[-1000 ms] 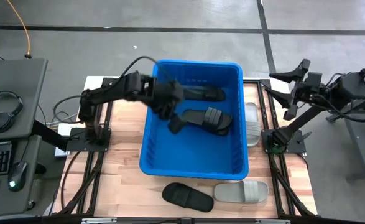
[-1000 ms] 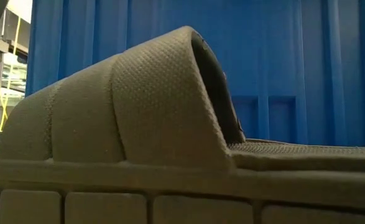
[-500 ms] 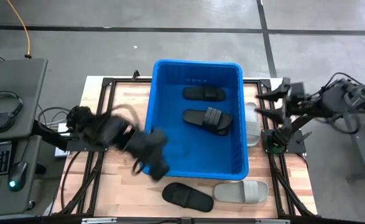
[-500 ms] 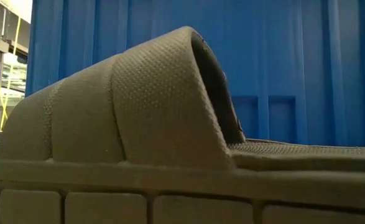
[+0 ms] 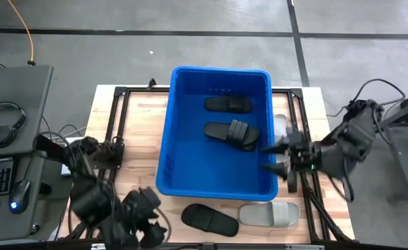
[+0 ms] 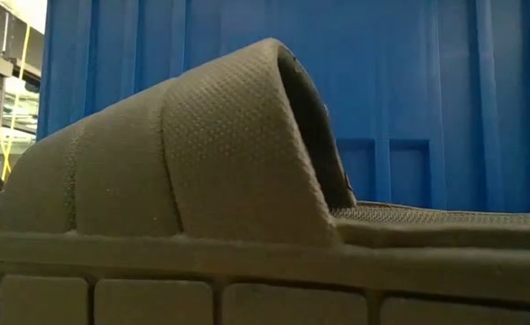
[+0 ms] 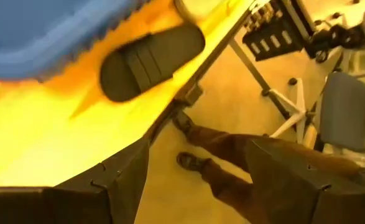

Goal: Pick and place slides into bin
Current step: Stack the black slipper on the top black slipper in the blue bin

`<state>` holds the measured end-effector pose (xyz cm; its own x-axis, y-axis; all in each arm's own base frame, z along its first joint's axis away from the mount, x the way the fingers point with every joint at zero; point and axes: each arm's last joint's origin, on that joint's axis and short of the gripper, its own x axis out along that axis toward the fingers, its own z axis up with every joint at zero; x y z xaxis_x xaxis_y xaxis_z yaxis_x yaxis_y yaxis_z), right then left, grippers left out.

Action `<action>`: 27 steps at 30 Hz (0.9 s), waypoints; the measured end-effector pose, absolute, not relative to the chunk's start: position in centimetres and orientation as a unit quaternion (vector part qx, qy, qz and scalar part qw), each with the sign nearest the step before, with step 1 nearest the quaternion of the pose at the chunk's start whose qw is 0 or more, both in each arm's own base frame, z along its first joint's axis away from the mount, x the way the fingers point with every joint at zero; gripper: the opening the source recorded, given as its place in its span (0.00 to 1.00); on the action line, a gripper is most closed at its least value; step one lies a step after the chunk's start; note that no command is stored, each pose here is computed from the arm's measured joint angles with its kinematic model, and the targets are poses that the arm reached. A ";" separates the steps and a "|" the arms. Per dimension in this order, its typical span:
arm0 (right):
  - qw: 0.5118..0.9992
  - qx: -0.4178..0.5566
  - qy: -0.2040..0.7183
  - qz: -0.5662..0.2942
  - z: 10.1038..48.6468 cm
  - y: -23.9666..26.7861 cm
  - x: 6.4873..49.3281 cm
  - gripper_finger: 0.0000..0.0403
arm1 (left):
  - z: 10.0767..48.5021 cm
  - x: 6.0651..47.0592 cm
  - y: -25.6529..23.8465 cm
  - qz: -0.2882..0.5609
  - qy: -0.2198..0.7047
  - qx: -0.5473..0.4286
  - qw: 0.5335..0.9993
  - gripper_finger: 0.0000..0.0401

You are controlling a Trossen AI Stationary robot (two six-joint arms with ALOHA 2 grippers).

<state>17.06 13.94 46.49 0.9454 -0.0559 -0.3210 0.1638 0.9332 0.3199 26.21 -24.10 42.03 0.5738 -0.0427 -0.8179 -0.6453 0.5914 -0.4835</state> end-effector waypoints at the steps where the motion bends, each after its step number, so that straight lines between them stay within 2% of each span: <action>1: 0.969 0.183 0.154 -0.056 46.2 14.8 17.2 0.56 | 41.7 26.2 -24.6 0.194 0.421 -0.408 0.787 0.64; 9: 0.944 0.285 0.152 -0.073 43.1 21.7 17.1 0.56 | 39.3 26.2 -27.3 0.219 0.418 -0.390 0.791 0.64; 14: 0.917 0.355 0.153 -0.097 40.2 25.6 17.4 0.56 | 39.2 26.3 -27.0 0.227 0.395 -0.349 0.819 0.64; 18: 0.892 0.416 0.132 -0.115 37.8 28.7 17.8 0.56 | 39.3 26.3 -26.9 0.226 0.380 -0.322 0.837 0.64; 27: 0.837 0.530 0.054 -0.125 33.4 34.3 18.0 0.56 | 39.3 26.3 -26.9 0.224 0.381 -0.315 0.840 0.64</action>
